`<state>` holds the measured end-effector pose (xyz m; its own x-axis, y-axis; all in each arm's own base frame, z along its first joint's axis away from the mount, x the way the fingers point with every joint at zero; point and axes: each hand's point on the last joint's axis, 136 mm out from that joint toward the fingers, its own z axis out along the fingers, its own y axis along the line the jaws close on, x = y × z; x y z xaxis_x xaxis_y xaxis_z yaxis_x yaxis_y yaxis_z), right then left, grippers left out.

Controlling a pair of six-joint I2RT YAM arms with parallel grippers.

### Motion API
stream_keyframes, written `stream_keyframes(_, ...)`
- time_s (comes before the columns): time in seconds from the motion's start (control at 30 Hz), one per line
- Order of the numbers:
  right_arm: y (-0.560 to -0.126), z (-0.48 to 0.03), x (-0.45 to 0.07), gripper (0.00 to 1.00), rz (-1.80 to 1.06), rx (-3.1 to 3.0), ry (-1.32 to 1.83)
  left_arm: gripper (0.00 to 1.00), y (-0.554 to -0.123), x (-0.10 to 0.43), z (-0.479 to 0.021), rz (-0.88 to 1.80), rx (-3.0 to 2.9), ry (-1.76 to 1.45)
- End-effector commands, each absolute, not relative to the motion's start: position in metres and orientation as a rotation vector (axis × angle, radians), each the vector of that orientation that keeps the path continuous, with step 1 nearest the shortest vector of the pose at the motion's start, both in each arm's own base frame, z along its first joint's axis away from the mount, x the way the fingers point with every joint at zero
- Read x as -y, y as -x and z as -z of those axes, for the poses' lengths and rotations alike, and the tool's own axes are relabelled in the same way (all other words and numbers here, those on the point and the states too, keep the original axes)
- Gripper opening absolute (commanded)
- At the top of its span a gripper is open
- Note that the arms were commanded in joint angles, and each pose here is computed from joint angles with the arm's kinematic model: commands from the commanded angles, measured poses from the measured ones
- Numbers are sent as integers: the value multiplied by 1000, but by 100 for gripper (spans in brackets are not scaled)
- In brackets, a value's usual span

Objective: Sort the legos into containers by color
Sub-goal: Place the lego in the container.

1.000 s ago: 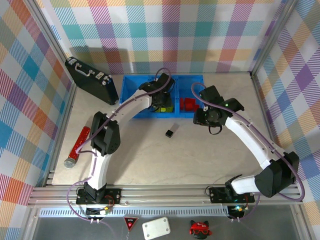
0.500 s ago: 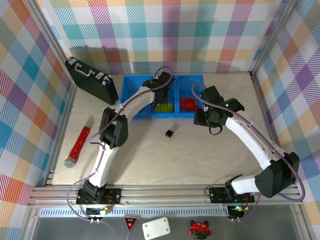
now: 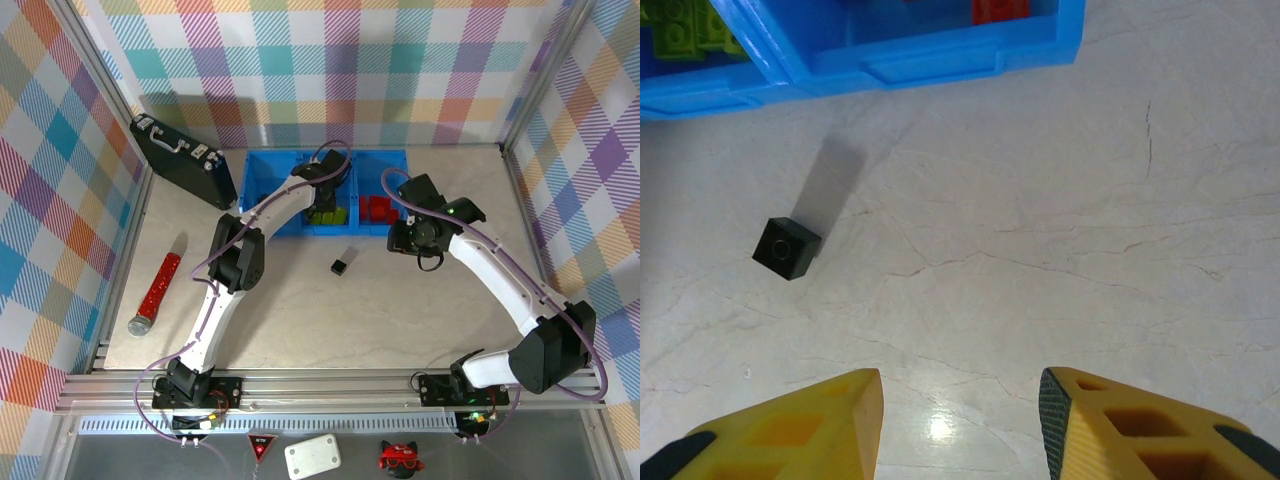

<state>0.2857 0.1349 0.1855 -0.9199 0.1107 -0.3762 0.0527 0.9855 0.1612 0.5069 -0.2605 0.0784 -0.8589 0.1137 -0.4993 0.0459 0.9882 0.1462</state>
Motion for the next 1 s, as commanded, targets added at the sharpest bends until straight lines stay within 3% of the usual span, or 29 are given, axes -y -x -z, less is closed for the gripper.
stream_keyframes(0.0, -286, -183, -133, 47, -211, -2738, -122, 22, -504, 255, -73, -219, -2629, -129)
stream_keyframes(0.2, -285, -183, -133, 47, -219, -2740, -123, 34, -504, 253, -84, -222, -2615, -124)
stream_keyframes(0.97, -282, -167, -149, 47, -286, -2796, -108, 36, -476, 253, -177, -24, -2542, -105)
